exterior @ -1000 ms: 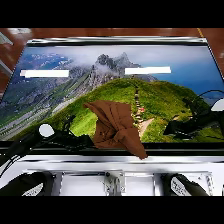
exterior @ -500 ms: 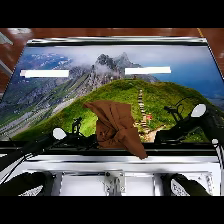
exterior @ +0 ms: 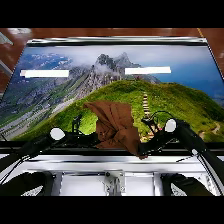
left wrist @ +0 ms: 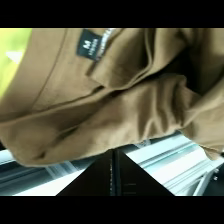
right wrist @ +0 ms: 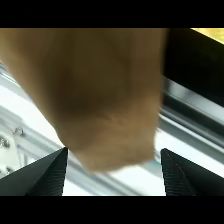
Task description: Fold the shirts.
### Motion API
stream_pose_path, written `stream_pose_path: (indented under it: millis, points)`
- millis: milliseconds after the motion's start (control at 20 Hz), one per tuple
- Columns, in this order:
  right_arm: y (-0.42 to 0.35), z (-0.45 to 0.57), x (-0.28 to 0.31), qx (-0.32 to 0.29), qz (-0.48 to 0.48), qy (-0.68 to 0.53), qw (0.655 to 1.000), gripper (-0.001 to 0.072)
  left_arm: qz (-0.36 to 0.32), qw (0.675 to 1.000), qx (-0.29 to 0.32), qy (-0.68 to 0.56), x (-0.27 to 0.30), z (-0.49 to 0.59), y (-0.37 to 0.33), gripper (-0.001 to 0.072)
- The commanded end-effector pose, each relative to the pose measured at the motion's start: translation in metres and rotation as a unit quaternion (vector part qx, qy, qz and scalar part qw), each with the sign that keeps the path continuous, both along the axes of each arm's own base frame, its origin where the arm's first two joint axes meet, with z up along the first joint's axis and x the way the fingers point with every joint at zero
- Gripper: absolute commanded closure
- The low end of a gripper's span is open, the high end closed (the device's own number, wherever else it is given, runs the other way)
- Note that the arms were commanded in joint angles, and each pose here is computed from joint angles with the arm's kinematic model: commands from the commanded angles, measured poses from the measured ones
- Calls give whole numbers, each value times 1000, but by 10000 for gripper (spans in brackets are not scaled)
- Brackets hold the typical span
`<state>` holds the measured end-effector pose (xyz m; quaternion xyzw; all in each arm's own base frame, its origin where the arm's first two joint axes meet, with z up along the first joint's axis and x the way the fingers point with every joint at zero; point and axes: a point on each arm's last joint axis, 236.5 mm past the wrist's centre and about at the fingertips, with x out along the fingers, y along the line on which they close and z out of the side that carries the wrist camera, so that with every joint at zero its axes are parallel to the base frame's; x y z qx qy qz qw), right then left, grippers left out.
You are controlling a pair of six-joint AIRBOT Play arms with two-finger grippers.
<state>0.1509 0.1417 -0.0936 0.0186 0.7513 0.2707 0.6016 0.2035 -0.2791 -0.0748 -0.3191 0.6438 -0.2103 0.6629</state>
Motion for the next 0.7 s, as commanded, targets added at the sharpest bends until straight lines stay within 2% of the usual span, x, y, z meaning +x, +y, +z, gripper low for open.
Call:
stream_pose_path:
  millis: [0,150,200,250,300,350,500,650]
  points:
    - [21,-9,8,-2,-14,-37,999,23,-1,1000,-9,-13,2,10,-1,664]
    - [29,-13,4,-8,-18,-29,999,24,5,1000,-10,-20,8,12,2,665]
    - [31,-18,0,-14,-15,-18,1000,76,-1,1000,-9,-28,9,13,2,664]
    - [31,-24,-3,-25,-18,-9,999,363,-2,999,-10,-30,10,15,1,665]
    - [28,-28,-4,-38,-31,0,999,599,-7,999,-12,-36,12,18,0,665]
    - [24,-28,-3,-50,-45,3,998,635,-18,998,-15,-51,14,23,-3,665]
    - [1,0,10,-86,4,-32,996,638,-50,991,-12,-126,36,58,-5,669]
    - [-37,79,67,-153,22,-183,971,638,-47,973,13,-227,78,136,19,669]
